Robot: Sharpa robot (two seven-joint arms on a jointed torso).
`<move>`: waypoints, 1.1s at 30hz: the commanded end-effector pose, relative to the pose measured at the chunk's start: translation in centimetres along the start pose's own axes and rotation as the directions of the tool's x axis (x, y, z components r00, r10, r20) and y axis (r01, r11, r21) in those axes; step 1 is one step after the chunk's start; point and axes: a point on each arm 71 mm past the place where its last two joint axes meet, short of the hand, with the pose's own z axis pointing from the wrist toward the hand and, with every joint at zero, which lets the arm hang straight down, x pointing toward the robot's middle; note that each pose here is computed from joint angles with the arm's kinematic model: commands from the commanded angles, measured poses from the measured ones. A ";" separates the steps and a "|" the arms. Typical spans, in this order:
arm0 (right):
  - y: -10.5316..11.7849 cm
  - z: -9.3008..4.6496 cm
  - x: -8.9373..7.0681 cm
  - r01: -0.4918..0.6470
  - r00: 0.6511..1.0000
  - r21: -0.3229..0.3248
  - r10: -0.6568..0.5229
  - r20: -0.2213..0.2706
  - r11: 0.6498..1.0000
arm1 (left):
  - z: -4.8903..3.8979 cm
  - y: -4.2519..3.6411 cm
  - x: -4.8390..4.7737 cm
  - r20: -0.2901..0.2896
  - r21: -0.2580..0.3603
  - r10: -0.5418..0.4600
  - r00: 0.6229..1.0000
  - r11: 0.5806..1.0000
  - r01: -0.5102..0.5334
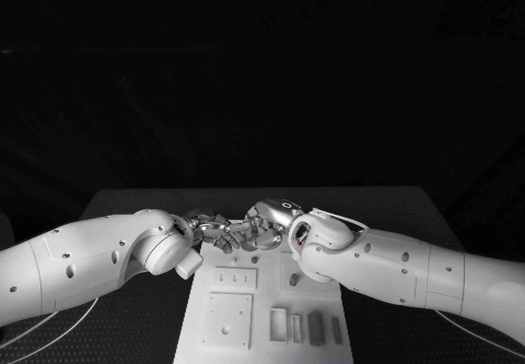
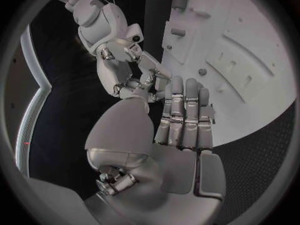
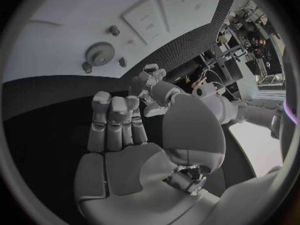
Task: Assemble the parts on the task board
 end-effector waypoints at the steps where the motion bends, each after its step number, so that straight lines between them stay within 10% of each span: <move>1: 0.3 0.0 0.1 0.014 1.000 -0.011 -0.014 -0.008 1.000 | 0.05 -0.14 0.15 -0.003 -0.001 0.017 1.000 1.000 -0.017; 33: 1.3 0.2 0.4 0.011 1.000 -0.028 -0.012 -0.029 1.000 | 0.10 -0.19 0.90 -0.039 -0.013 0.052 0.998 0.999 -0.052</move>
